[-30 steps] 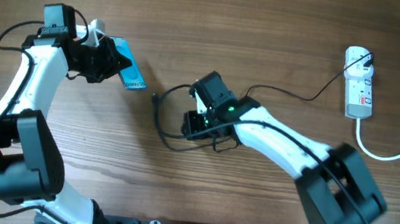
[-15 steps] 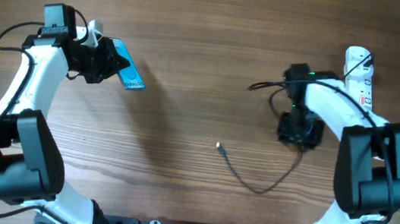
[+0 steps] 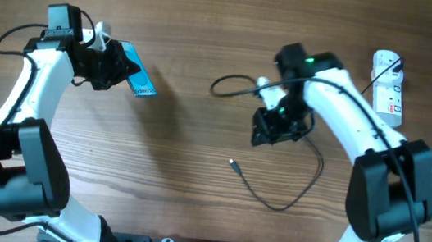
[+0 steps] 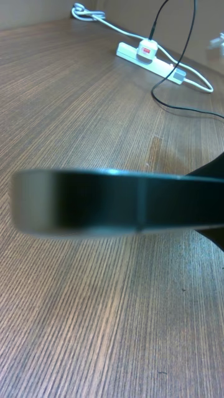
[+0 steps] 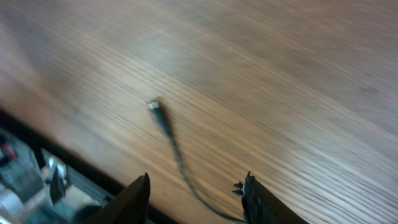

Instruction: Plug charger to phone and switch on socket

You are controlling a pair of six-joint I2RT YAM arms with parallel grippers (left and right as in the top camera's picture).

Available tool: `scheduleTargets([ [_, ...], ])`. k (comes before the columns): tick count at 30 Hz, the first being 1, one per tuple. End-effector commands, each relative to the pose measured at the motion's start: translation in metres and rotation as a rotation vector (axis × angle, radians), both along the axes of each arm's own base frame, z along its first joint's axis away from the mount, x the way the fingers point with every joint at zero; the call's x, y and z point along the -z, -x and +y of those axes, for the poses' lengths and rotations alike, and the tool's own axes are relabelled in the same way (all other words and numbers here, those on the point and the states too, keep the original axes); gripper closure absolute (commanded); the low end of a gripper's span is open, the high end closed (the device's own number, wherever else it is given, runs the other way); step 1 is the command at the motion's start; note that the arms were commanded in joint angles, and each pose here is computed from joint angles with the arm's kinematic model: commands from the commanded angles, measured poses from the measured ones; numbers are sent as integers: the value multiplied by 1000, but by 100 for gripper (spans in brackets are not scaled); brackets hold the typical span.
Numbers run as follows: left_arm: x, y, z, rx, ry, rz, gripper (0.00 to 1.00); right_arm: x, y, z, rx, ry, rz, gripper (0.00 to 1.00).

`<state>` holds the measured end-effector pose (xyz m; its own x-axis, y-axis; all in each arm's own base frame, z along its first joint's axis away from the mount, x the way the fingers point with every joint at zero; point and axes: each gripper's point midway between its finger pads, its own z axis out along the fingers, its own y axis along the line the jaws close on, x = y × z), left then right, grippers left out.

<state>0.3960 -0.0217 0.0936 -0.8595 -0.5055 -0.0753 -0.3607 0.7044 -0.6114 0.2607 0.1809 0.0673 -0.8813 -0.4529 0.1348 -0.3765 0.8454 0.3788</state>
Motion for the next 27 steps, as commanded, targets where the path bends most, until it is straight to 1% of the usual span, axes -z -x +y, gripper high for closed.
scheduleTargets([
  [1, -10, -3, 1, -6, 6, -26, 96, 9, 23, 11, -89, 88, -29, 48],
  [3, -10, -3, 1, -6, 6, -27, 96, 27, 35, 8, -99, 215, -59, 47],
  [5, -10, -3, 1, -6, 5, -27, 96, 40, 51, 14, -148, 226, -62, 47],
  [7, -10, -3, 1, -6, 6, -27, 96, 53, 62, 19, -189, 236, -75, 39],
  [11, -10, -3, 1, -6, 6, -26, 96, 81, 73, 11, -259, 326, -163, 36],
  [13, -10, -3, 1, -6, 6, -27, 96, 85, 61, -3, -257, 428, -252, 36],
  [14, -10, -3, 1, -6, 6, -26, 96, 84, 48, -12, -238, 497, -319, 36],
  [15, -10, -3, 1, -6, 6, -26, 96, 81, 29, -19, -223, 560, -413, 40],
  [17, -10, -3, 1, -6, 6, -26, 96, 77, 10, -18, -209, 587, -507, 46],
  [18, -10, -3, 1, -6, 6, -26, 96, 75, -5, -14, -187, 586, -582, 54],
  [19, -10, -3, 1, -6, 6, -26, 96, 73, -12, -11, -176, 584, -613, 57],
  [24, -10, -3, 1, -6, 6, -27, 96, 72, -28, -7, -124, 556, -664, 62],
  [26, -10, -3, 1, -6, 6, -26, 96, 75, -22, -5, -129, 532, -629, 61],
  [27, -10, -3, 1, -6, 6, -26, 96, 77, -17, -4, -133, 521, -603, 58],
])
